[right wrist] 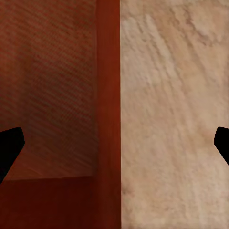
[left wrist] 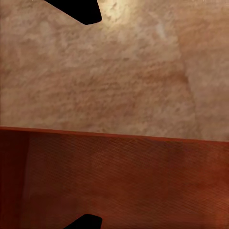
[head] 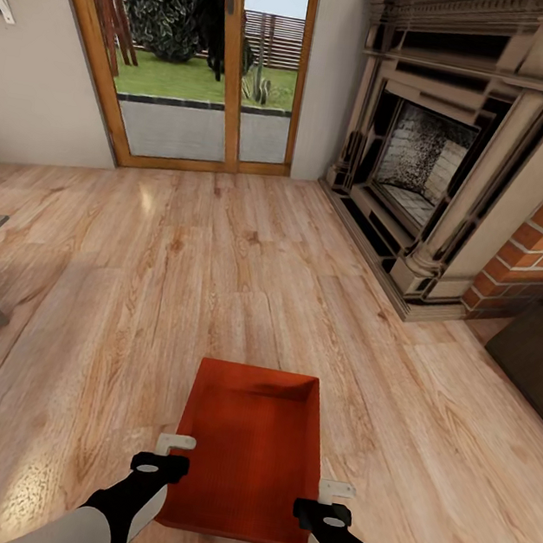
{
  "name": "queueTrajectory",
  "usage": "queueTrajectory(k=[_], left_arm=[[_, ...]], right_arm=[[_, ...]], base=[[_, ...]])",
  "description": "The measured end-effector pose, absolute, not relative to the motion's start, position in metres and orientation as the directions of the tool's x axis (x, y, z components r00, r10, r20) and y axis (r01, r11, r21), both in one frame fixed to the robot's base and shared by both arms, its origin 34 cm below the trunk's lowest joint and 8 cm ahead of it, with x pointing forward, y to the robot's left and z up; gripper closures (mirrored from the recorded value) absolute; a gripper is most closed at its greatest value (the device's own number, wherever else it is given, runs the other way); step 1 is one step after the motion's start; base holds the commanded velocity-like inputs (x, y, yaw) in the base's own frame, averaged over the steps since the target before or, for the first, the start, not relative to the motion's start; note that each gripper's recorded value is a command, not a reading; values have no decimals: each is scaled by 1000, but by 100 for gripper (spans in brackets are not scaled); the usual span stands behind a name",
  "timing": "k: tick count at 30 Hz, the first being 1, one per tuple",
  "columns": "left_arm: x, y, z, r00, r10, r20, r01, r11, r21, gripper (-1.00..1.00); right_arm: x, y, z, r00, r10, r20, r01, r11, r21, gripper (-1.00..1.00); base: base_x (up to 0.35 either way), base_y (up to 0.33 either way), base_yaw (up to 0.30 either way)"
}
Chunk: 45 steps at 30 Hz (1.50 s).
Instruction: Move the two storage containers from the living room to the garage. In the garage, place one container on the floor and stack the other container on top of it (either order is fine).
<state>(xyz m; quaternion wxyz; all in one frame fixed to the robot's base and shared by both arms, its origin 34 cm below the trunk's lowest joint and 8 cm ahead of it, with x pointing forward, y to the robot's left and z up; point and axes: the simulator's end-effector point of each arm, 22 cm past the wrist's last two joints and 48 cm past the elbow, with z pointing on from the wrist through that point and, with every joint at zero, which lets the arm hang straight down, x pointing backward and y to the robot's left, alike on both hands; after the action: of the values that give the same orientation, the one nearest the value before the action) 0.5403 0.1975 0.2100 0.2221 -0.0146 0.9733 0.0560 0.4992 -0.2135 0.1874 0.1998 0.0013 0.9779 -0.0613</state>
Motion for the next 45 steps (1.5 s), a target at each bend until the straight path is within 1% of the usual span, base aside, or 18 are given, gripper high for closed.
queueTrajectory(k=[9,21,26,45], left_arm=[[535,198,190,-901,-6,-434,-56,993,103,-100],[535,198,190,-901,-6,-434,-56,993,102,-100],[534,198,187,-895,-6,-446,-58,993,102,-100],[532,197,179,-900,-1,-436,-51,993,104,-100]], right_arm=[[494,-214,167,-920,-22,-391,27,992,-119,-100],[494,-218,167,-920,-23,-391,29,992,-125,-100],[496,-219,164,-912,-31,-409,25,991,-130,-100],[496,-221,159,-916,-31,-401,28,990,-141,-100]], base=[[0,0,0],[0,0,0],[0,0,0],[0,0,0]])
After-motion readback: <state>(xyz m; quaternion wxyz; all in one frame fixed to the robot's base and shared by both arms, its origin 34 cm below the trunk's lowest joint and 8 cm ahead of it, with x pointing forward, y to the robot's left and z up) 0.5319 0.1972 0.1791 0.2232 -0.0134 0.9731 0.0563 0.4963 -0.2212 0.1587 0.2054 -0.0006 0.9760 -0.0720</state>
